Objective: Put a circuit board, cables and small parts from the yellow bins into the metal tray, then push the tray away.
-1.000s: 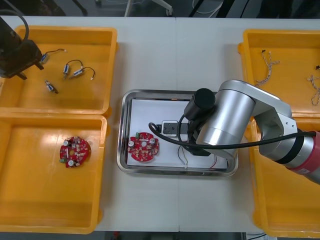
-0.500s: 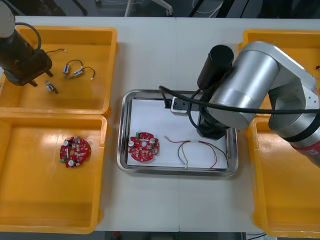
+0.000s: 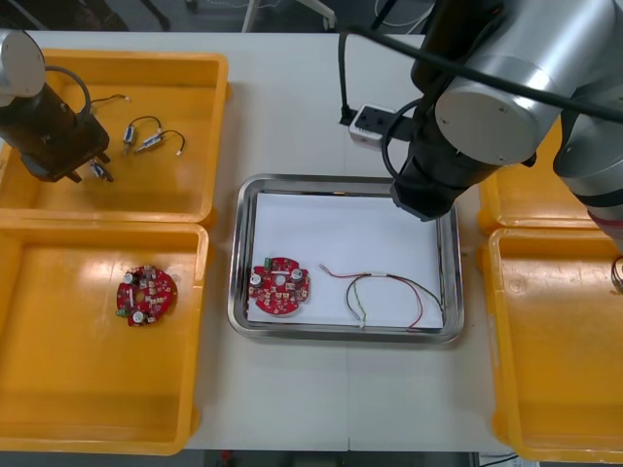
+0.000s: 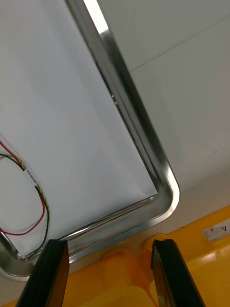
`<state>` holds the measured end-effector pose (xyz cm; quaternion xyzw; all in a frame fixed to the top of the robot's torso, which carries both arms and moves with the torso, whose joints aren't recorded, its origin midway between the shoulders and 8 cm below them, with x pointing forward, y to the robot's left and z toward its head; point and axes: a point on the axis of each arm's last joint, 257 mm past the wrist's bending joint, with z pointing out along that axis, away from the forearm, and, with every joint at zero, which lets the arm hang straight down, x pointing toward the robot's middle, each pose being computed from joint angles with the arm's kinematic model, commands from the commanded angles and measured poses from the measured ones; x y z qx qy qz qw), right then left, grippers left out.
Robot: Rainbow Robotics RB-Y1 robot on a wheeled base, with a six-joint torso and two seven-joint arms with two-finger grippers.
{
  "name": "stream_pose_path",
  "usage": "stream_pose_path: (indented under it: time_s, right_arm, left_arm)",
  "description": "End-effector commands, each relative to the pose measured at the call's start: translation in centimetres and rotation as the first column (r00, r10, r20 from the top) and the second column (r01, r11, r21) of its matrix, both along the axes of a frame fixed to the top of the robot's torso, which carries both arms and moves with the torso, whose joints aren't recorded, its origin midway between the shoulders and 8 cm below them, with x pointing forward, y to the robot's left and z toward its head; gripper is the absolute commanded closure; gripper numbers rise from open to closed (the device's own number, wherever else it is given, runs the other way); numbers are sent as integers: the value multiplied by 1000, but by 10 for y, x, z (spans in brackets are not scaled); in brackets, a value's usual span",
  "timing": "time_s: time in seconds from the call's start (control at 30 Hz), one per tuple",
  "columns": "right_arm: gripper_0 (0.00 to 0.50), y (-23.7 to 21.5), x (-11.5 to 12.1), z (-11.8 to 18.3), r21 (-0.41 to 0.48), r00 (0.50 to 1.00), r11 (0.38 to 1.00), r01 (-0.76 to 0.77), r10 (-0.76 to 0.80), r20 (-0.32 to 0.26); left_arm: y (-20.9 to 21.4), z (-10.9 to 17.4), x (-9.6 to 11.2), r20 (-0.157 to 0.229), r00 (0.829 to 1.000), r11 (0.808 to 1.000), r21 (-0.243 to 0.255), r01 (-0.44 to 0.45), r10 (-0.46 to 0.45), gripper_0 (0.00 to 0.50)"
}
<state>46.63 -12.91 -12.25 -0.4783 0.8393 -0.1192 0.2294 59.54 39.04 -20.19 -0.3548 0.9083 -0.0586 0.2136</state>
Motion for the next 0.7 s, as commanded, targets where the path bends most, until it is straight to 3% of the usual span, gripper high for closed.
stream_pose_path:
  time_s: [0.03, 0.33, 0.57, 0.7]
  right_arm:
    - [0, -24, 19, 48, 104, 987, 985, 139, -146, 67]
    - [0, -96, 42, 90, 250, 934, 907, 339, -357, 28]
    - [0, -145, 53, 113, 306, 883, 840, 448, -469, -5]
    - [0, -175, 58, 124, 326, 838, 794, 513, -545, 8]
  left_arm:
    - [-20, 13, 13, 27, 991, 991, 41, 127, -128, 0]
    - [-16, 1, 9, 13, 990, 989, 52, 141, -142, 0]
    - [-13, -7, 7, 12, 989, 987, 57, 148, -149, 0]
    - [-11, -11, 7, 15, 988, 986, 63, 155, -156, 0]
